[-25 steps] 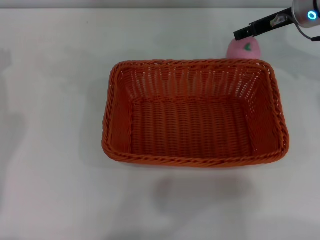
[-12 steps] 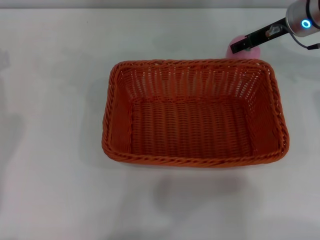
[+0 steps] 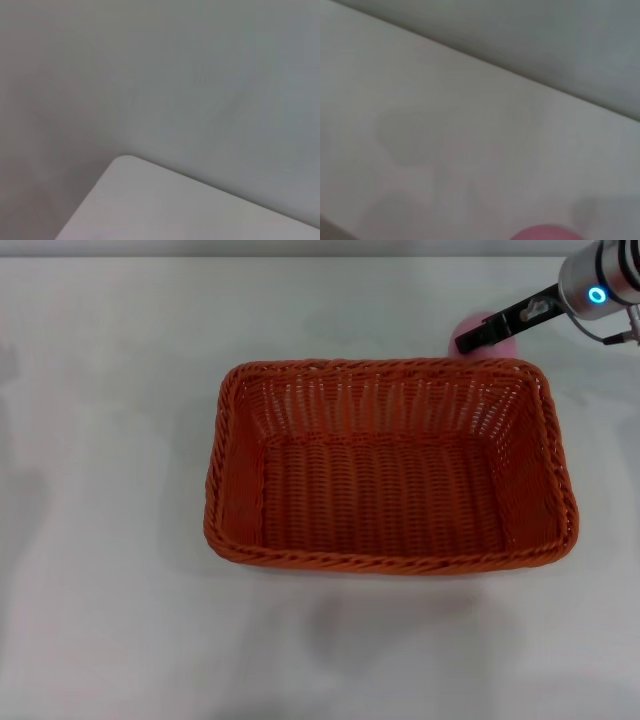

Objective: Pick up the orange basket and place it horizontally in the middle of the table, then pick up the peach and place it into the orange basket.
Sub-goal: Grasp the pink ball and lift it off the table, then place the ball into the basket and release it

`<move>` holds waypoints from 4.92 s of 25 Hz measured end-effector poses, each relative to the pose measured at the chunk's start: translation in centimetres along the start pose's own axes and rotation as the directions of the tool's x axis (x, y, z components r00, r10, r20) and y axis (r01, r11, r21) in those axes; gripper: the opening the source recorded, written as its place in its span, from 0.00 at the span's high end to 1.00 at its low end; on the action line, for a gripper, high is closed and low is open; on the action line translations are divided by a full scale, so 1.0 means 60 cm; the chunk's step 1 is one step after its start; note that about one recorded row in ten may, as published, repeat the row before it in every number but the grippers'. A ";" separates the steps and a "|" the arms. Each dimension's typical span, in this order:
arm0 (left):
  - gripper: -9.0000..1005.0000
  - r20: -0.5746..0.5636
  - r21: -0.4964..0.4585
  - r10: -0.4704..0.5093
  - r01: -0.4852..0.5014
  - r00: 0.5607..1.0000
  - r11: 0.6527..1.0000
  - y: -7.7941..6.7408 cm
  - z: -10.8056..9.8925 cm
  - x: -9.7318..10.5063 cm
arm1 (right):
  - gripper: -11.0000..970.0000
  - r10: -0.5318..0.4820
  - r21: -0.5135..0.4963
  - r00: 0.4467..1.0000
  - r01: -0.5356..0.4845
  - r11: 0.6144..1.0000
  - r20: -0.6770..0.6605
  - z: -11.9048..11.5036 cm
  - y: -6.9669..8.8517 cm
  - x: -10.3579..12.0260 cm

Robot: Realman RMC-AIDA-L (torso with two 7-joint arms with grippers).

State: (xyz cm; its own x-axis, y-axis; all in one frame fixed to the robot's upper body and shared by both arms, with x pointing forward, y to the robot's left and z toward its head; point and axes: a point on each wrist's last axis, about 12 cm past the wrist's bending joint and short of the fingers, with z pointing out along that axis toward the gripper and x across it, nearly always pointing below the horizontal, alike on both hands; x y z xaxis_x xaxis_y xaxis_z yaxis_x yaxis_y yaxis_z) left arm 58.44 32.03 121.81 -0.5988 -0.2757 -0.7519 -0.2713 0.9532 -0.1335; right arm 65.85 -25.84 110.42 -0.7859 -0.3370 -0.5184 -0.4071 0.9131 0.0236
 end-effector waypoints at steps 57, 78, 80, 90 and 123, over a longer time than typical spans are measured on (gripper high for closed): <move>0.36 -0.008 -0.015 -0.004 0.004 1.000 1.000 0.010 -0.007 0.007 | 0.67 0.025 -0.040 1.000 -0.024 0.999 0.016 -0.014 0.000 0.008; 0.36 0.003 -0.025 -0.006 0.006 1.000 1.000 0.014 -0.009 0.001 | 0.75 0.015 -0.168 0.981 0.018 0.986 0.193 -0.093 0.011 -0.016; 0.36 0.007 -0.025 -0.004 0.004 1.000 1.000 0.013 -0.009 -0.002 | 0.77 0.013 -0.197 0.979 0.027 0.980 0.203 -0.105 0.013 -0.007; 0.36 0.009 -0.022 -0.002 0.002 1.000 1.000 0.011 -0.008 -0.006 | 0.77 -0.033 -0.348 0.960 0.133 0.928 0.280 -0.148 0.040 0.018; 0.36 0.010 -0.032 -0.011 0.011 1.000 0.999 0.018 -0.007 -0.007 | 0.76 -0.177 -0.569 0.968 0.248 0.784 0.179 -0.101 0.089 0.079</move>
State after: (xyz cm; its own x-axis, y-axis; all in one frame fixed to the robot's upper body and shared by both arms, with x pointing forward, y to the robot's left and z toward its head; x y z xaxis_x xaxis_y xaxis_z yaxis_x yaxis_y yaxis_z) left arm 58.09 33.10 122.22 -0.5886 -0.2847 -0.7566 -0.3015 0.9457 -0.1213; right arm 57.12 -23.98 113.29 -0.6055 -0.4466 -0.6587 -0.7791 0.5017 0.3759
